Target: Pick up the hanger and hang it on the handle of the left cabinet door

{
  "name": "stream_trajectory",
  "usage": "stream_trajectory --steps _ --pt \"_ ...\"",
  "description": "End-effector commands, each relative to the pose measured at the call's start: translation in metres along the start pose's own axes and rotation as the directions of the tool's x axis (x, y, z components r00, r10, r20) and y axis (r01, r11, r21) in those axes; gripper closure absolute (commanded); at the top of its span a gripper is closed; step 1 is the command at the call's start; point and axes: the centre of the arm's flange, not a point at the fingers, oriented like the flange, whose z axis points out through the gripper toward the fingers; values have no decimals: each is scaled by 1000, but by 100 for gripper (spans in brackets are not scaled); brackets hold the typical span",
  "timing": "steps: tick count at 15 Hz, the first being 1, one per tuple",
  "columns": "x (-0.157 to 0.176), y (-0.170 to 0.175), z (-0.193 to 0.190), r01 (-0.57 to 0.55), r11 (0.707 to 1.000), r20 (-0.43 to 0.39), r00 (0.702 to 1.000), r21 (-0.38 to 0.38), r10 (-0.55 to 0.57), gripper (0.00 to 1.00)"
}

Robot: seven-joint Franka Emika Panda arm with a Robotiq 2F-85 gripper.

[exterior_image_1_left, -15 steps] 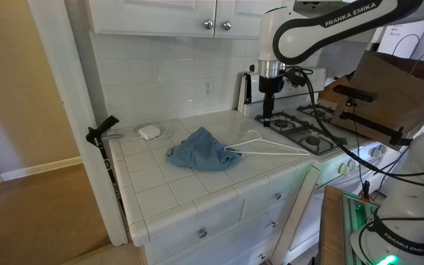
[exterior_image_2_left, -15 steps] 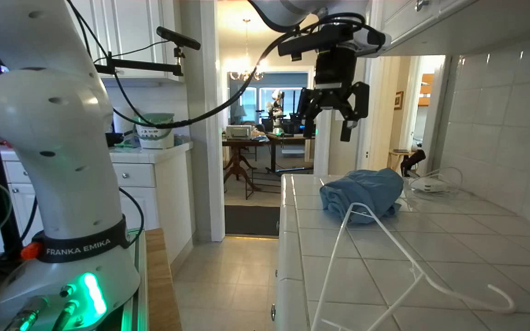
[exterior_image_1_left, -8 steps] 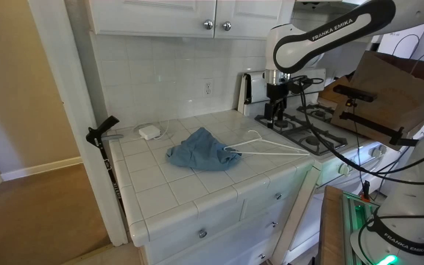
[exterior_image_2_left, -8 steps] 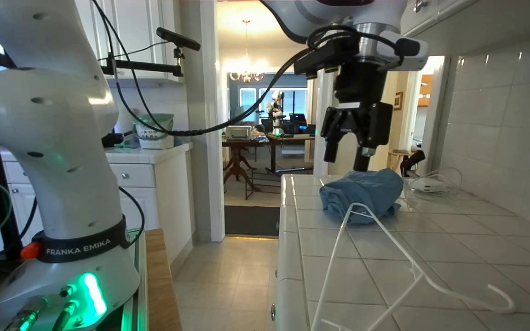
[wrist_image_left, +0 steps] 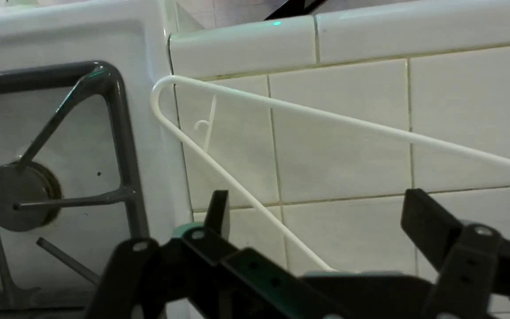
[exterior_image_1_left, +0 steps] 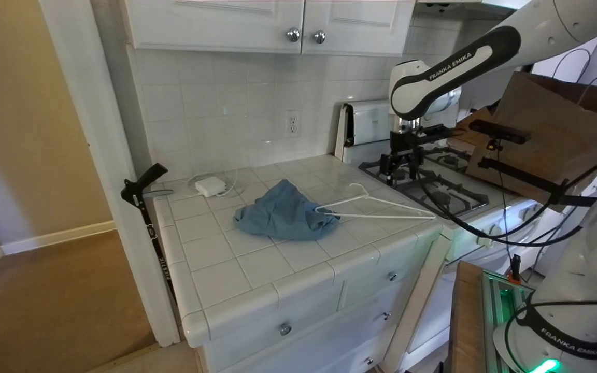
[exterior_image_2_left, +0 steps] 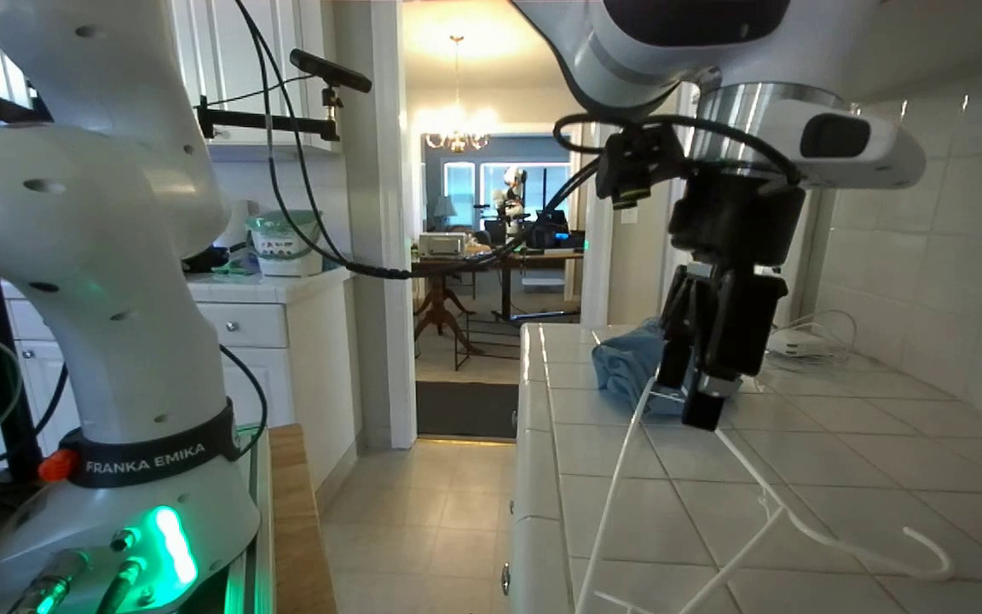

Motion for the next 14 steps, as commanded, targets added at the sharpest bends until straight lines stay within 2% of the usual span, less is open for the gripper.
stream_trajectory --steps 1,7,10,14 --pt "2 0 3 -17 1000 3 1000 -2 17 0" --pt "3 0 4 -38 999 4 999 -4 38 0" --pt "11 5 14 85 987 -77 994 135 -76 0" --pt "20 16 24 267 939 -186 956 219 -229 0"
